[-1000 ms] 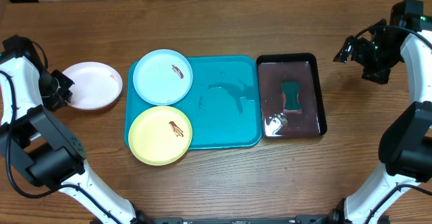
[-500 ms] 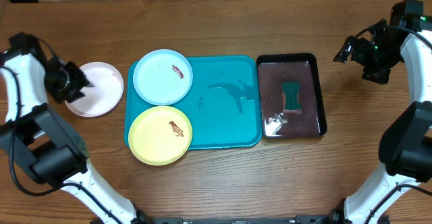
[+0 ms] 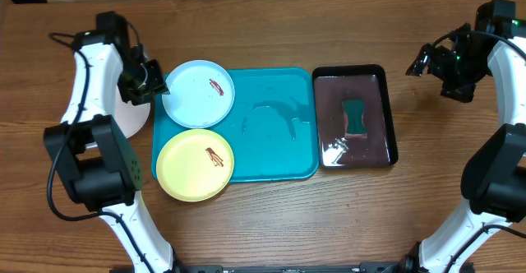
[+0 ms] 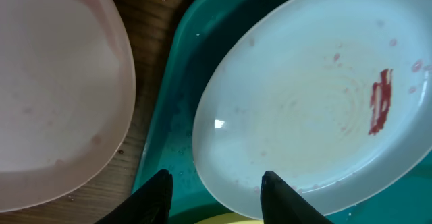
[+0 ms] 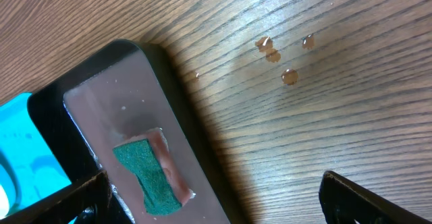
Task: Clean dirty plates on tray and stack at the side
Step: 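Move the left gripper to the light-blue plate rim and grip it, then drag the light-blue plate to the center of the teal tray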
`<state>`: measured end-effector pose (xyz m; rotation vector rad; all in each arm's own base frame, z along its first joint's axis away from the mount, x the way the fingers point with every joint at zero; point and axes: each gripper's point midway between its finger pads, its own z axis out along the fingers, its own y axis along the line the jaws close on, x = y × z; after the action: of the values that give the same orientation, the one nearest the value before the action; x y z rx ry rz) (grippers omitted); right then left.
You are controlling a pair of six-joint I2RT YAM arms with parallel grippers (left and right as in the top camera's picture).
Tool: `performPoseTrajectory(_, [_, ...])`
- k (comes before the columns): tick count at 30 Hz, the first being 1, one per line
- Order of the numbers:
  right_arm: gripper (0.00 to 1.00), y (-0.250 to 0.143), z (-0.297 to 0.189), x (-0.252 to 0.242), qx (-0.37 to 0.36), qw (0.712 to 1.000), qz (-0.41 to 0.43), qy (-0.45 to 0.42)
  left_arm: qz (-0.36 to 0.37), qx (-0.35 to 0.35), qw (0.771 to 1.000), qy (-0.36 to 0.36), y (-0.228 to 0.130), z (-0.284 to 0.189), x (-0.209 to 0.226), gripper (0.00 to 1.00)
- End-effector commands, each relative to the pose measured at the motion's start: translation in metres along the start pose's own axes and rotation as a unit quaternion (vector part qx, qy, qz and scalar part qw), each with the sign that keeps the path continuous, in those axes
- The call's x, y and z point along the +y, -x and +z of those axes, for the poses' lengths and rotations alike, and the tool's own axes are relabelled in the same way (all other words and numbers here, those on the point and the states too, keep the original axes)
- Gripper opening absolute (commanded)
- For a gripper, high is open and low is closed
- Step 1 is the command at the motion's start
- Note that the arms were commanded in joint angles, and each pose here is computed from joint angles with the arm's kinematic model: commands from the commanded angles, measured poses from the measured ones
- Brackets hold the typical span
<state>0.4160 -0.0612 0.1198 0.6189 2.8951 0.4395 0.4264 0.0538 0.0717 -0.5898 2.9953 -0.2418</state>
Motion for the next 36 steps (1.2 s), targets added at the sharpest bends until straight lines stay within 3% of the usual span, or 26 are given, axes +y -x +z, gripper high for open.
performPoseTrajectory(1, [1.0,0.007,-0.015,0.005,-0.024,1.0,-0.007,0.004,0.0,-0.01,0.999,0.042,0.002,-0.001,0.005,0.43])
performPoseTrajectory(16, [1.0,0.007,-0.015,0.005,-0.024,1.0,-0.007,0.004,-0.012,0.012,0.999,0.033,-0.018,0.039,0.009,0.35])
performPoseTrajectory(22, [1.0,0.007,-0.015,0.005,-0.024,1.0,-0.007,0.004,-0.012,0.015,1.0,0.015,-0.021,0.047,0.005,0.23])
performPoseTrajectory(25, [1.0,0.007,-0.015,0.005,-0.024,1.0,-0.007,0.004,-0.012,0.02,1.0,-0.006,-0.023,0.048,-0.002,0.04])
performPoseTrajectory(31, [1.0,0.007,-0.015,0.005,-0.024,1.0,-0.007,0.004,-0.002,0.038,0.996,-0.077,-0.031,0.046,-0.032,0.04])
performPoseTrajectory(36, [1.0,0.007,-0.015,0.005,-0.024,1.0,-0.007,0.004,0.03,0.051,0.995,-0.086,-0.043,0.049,-0.057,0.04])
